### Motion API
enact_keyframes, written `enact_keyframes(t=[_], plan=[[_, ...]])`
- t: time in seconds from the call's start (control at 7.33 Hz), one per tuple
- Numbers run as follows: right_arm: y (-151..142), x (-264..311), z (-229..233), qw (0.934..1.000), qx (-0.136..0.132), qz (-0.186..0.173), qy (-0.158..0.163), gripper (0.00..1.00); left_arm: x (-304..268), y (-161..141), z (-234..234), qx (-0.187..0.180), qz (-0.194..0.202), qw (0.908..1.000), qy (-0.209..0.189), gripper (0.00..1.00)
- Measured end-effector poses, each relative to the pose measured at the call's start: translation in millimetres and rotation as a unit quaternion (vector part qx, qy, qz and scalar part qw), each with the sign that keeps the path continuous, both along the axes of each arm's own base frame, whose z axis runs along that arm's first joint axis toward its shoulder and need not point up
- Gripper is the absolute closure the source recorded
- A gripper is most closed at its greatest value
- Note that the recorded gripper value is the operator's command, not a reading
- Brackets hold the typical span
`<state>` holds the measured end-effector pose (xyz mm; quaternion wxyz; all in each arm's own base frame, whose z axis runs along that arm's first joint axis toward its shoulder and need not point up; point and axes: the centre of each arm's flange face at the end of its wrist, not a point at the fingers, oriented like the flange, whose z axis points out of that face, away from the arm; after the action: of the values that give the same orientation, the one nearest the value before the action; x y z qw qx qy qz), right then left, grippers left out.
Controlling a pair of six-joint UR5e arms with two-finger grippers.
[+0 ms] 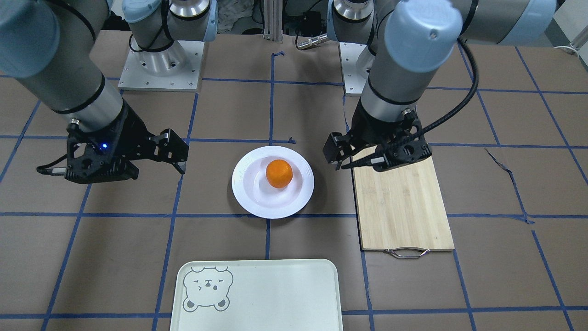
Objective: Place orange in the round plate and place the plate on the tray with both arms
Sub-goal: 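Move the right gripper to the plate rim and grasp it while the left arm withdraws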
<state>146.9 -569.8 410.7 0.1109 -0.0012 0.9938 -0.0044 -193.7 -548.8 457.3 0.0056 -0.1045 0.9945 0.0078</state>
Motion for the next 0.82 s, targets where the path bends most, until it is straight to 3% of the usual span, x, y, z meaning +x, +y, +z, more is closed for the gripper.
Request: enact_keyframes(t=[0.14, 0.27, 0.55, 0.82], plan=[[12.4, 7.0, -44.7, 0.9992, 0.017, -0.023, -0.027, 0.0, 9.7, 11.5, 24.4, -0.015, -0.079, 0.9966, -0.017, 0.0], [35.5, 15.2, -91.2, 0.9981, 0.031, -0.035, -0.041, 0.0, 13.6, 24.9, 45.3, -0.031, -0.131, 0.9905, -0.026, 0.0], [77.3, 33.6, -162.5, 0.9955, 0.03, -0.039, -0.081, 0.0, 12.8, 49.7, 68.5, -0.052, -0.162, 0.9853, -0.015, 0.0], [95.0, 47.8, -209.2, 0.99, 0.024, -0.058, -0.126, 0.0, 11.5, 65.0, 68.1, -0.055, -0.18, 0.9821, 0.008, 0.0]])
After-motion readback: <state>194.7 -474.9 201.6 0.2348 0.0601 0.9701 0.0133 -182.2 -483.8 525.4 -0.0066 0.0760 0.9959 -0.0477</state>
